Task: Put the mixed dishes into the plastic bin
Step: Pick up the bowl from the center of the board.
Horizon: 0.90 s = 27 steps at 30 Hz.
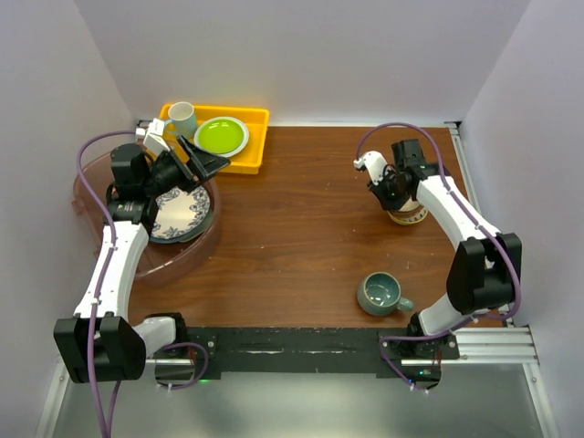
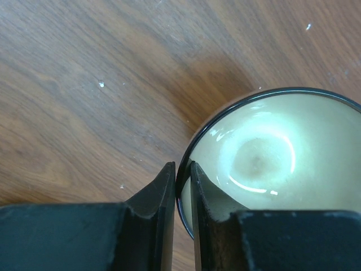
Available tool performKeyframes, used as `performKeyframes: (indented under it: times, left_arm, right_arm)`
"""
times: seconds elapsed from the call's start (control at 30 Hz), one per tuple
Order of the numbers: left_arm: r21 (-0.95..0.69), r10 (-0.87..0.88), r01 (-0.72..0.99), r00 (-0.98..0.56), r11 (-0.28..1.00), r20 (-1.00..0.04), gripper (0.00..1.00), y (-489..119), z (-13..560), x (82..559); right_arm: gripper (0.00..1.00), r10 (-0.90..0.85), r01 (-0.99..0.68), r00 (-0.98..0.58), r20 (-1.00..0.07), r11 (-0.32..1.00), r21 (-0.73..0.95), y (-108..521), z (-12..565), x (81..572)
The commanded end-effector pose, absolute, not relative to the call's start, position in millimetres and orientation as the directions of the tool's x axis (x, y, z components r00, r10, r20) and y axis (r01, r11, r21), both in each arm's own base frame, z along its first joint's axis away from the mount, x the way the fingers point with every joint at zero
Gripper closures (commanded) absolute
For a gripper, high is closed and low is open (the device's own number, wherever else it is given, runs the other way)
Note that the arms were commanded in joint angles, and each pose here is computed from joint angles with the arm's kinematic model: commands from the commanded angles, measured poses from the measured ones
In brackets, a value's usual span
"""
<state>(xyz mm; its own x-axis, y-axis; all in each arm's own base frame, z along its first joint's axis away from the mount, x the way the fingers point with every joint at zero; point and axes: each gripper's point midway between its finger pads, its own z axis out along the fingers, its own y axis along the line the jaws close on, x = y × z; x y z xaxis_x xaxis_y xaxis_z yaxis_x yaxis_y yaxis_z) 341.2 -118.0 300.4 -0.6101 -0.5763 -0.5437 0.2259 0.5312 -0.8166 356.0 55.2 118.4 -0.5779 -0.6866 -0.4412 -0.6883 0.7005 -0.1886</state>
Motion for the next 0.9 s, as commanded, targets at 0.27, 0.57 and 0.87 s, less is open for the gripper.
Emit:
performKeyframes:
  times: [0.27,0.57,0.87]
  left_arm:
    - [-0.803,-0.572,0.282,-0.582,0.525,-0.578,0.05,-121.3,314.5,341.0]
    - [-0.808,-0.565,0.290,-0.595,0.513,-0.572,0.05,-127.6,314.0,341.2]
    - [-0.828,-0.520,0.274,-0.670,0.490,-0.530,0.05,-167.3,305.2,342.1]
  right_arm:
    - [1.00,-0.688,-0.645,-0.470,-0.553,0.695,-0.317,52.9,177.6,369.2]
    - [1.00,-0.675,-0.641,-0.410,-0.613,0.692,-0.333,60.6,203.7,371.2]
    - [1.00,-0.661,-0.655,-0.337,-0.670,0.676,-0.337,71.5,233.9,370.7]
